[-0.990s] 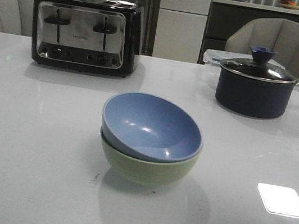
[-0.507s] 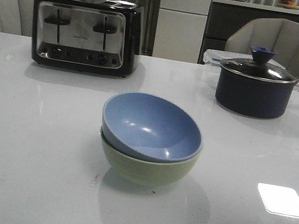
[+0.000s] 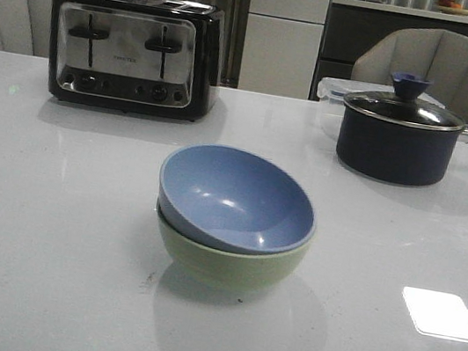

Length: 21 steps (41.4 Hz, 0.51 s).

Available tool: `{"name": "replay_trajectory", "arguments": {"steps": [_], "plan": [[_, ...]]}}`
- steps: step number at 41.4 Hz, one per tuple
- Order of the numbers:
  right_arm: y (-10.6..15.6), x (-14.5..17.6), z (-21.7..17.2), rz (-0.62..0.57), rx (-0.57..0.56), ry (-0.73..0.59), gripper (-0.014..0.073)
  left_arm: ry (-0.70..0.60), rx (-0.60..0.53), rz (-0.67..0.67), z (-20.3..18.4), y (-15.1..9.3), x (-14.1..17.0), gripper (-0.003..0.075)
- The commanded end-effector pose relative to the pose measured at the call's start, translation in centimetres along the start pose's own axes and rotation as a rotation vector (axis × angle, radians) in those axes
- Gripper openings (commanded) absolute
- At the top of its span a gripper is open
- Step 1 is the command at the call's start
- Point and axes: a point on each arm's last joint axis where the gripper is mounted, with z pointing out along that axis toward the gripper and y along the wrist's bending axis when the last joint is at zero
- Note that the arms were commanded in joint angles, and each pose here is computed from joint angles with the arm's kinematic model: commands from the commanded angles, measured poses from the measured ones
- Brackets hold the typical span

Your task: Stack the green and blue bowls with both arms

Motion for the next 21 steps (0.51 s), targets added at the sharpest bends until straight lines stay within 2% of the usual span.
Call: {"name": "replay_trajectory", "arguments": {"steps": [1, 7, 12, 21], "plan": [[-0.7, 0.4, -0.8, -0.01, 0.107, -0.18, 0.0028, -0.105, -0.009, -0.009, -0.2, 0.1, -0.8, 0.0093], [-0.8, 3.2, -1.0, -0.005, 0.161, -0.177, 0.0028, -0.105, -0.009, -0.009, -0.2, 0.1, -0.8, 0.0093], [-0.7, 5.0, -0.9, -0.002, 0.158, -0.17, 0.0028, -0.105, -0.009, -0.009, -0.2, 0.1, -0.8, 0.0093], [-0.5, 5.3, -1.1, 0.028, 0.126, -0.202, 0.0028, -0.105, -0.009, -0.009, -0.2, 0.1, -0.8, 0.0093]]}}
